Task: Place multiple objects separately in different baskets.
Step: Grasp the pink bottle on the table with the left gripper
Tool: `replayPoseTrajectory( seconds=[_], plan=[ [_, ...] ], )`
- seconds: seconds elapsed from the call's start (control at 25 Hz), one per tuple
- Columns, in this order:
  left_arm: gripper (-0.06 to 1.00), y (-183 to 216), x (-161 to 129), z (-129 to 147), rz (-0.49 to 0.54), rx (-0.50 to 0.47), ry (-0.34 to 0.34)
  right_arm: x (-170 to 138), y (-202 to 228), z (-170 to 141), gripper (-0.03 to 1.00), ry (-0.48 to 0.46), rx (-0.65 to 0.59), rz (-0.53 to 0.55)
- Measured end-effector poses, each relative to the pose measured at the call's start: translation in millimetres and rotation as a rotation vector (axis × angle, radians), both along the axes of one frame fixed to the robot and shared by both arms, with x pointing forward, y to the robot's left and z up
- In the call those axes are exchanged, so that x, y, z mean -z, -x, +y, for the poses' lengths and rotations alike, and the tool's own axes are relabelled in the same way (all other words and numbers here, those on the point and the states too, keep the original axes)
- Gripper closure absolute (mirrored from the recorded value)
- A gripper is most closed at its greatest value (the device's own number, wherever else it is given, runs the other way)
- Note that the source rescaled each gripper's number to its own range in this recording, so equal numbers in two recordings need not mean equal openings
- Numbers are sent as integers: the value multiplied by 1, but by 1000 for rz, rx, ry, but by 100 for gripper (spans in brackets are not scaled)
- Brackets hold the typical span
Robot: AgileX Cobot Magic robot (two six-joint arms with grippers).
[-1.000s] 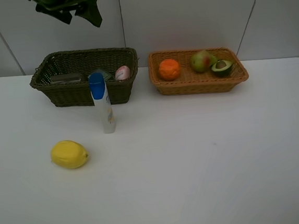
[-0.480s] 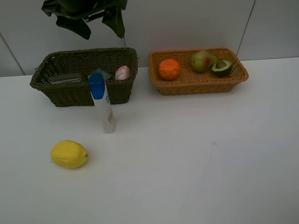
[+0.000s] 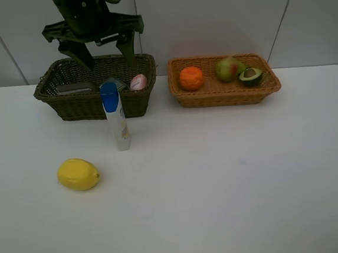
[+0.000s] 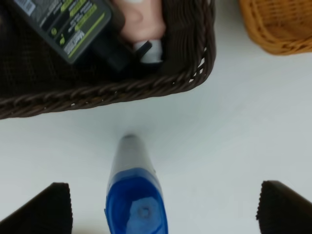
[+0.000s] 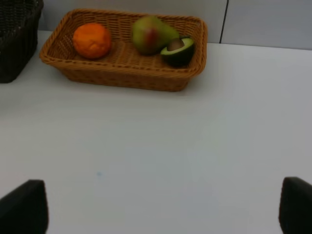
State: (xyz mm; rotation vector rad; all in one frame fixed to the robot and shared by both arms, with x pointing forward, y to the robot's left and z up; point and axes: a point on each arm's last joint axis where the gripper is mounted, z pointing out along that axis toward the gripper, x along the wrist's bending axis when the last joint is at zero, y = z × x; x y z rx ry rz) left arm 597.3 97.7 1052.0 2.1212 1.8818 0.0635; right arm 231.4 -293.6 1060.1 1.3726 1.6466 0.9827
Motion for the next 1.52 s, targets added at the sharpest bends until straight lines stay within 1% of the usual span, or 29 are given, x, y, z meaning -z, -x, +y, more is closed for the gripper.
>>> replayPoseTrajectory(
  seconds=[0.24,0.44,0.6,0.76,1.04,1.52],
  plan=[
    [-5,0,13,-4,40,8,-30,0,0,0,-3,0,0,0],
    [-5,-2,33,-5,92,10,-64,0,0,0,-3,0,0,0],
    [-5,-3,43,-6,114,11,-81,0,0,0,-3,0,0,0],
    [-5,-1,47,-5,128,17,-91,0,0,0,-3,0,0,0],
    [-5,-2,48,-5,113,72,-97,0,0,0,-3,0,0,0],
    [-5,-2,48,-5,111,76,-97,0,0,0,-3,0,0,0]
  ],
)
